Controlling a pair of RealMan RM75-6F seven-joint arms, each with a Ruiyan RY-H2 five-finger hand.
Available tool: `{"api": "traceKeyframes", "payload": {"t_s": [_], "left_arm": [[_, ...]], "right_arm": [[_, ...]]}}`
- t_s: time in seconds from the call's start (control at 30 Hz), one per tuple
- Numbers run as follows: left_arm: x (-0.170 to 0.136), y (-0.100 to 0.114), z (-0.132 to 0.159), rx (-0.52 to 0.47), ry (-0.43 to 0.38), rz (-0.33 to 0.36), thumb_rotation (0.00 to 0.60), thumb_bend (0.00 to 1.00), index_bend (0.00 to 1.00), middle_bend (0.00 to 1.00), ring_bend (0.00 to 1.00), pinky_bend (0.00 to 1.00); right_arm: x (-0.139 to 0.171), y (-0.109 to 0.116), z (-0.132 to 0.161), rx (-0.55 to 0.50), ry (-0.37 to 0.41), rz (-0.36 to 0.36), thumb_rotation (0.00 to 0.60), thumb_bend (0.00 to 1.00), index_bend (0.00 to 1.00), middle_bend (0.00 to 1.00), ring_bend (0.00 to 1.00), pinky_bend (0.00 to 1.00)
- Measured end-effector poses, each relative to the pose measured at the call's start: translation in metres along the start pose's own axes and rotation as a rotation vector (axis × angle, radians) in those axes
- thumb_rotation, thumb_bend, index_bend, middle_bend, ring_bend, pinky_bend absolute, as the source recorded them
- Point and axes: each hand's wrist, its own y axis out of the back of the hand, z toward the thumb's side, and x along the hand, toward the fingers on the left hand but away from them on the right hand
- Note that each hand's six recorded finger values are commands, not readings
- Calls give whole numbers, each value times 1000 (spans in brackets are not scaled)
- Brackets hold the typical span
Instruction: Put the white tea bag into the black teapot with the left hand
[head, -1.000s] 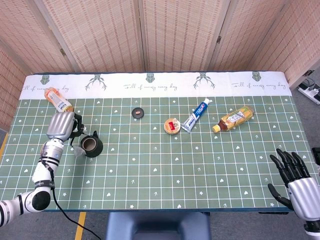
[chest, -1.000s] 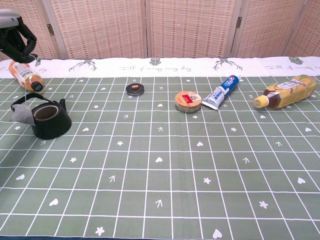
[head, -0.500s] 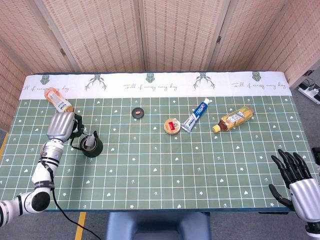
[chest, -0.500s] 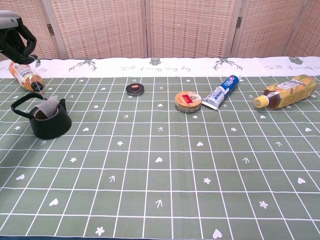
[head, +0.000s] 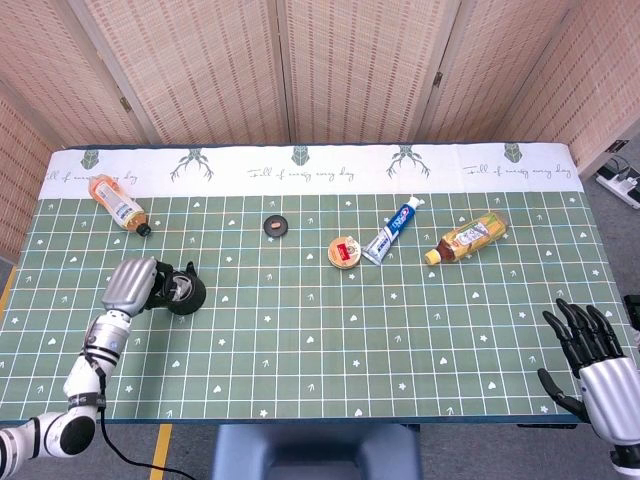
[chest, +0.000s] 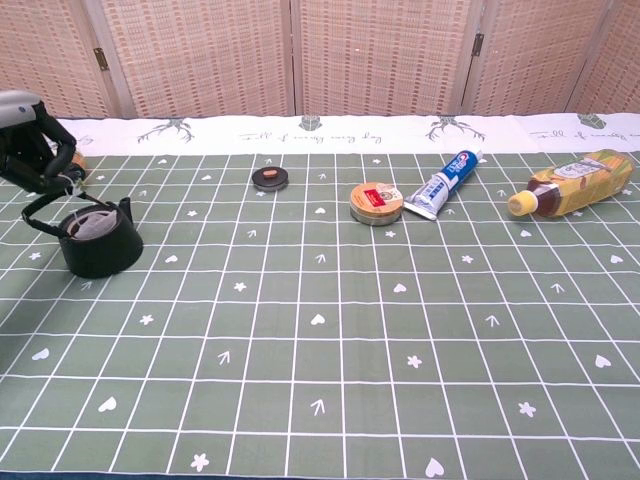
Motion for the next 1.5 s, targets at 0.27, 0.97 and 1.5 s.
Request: {"api": "traceKeyframes", "payload": {"t_s": [0.27, 0.97, 1.5], "left_arm": [[-38, -58, 10, -105, -86, -63, 600, 394, 351, 1000, 1000, 1000], [-44, -61, -1, -79, -53, -83, 600, 170, 0, 1000, 1000, 1000], [-39, -36, -18, 45, 153, -302, 600, 250, 3, 1000, 1000, 1000]], "right_arm": [[4, 1, 3, -2, 13, -4, 600, 365, 0, 0, 0, 0], [4, 2, 0, -9, 9, -7, 600, 365, 0, 0, 0, 0], [5, 4, -1, -14, 12, -11, 600, 365, 0, 0, 0, 0]]}}
